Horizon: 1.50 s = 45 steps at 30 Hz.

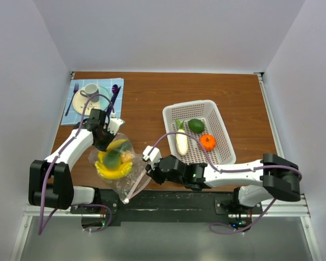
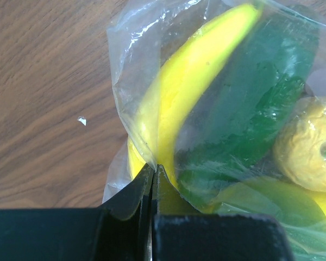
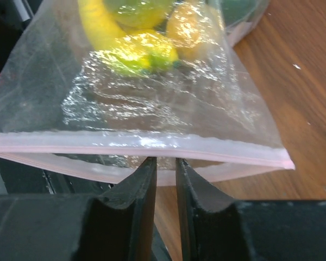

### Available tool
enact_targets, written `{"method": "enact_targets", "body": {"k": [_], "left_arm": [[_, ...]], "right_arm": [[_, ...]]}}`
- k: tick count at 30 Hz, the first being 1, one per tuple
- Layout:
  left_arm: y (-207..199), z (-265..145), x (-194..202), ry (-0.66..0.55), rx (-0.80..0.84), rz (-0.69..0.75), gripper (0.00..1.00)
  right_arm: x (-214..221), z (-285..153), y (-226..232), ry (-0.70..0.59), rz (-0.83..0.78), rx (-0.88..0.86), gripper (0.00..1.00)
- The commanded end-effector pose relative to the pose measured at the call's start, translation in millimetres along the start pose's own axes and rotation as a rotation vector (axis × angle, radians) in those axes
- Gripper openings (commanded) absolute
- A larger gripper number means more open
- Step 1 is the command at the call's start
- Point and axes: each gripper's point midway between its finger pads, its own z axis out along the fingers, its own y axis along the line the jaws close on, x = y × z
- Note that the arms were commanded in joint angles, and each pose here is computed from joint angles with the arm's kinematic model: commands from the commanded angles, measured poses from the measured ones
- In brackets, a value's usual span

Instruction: Open the zip-top bag and remove the fake food

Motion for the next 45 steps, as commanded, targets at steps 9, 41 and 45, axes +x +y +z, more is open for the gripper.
{"method": "enact_targets", "body": {"k": [9, 41, 45], "left_arm": [[0, -2, 5, 0.013, -0.014, -0.025, 0.00], [-10, 7, 17, 0.072, 0.005, 0.009, 0.00], [-2, 14, 21, 0.096, -0.040, 0.012, 0.00]], "right_arm": [[-41, 61, 47, -0.104, -0.108, -0.158, 0.98], [-71, 103, 58, -0.223, -0.123, -0.153, 0.09], [-73, 93, 55, -0.223, -0.120, -0.144, 0.00]]}}
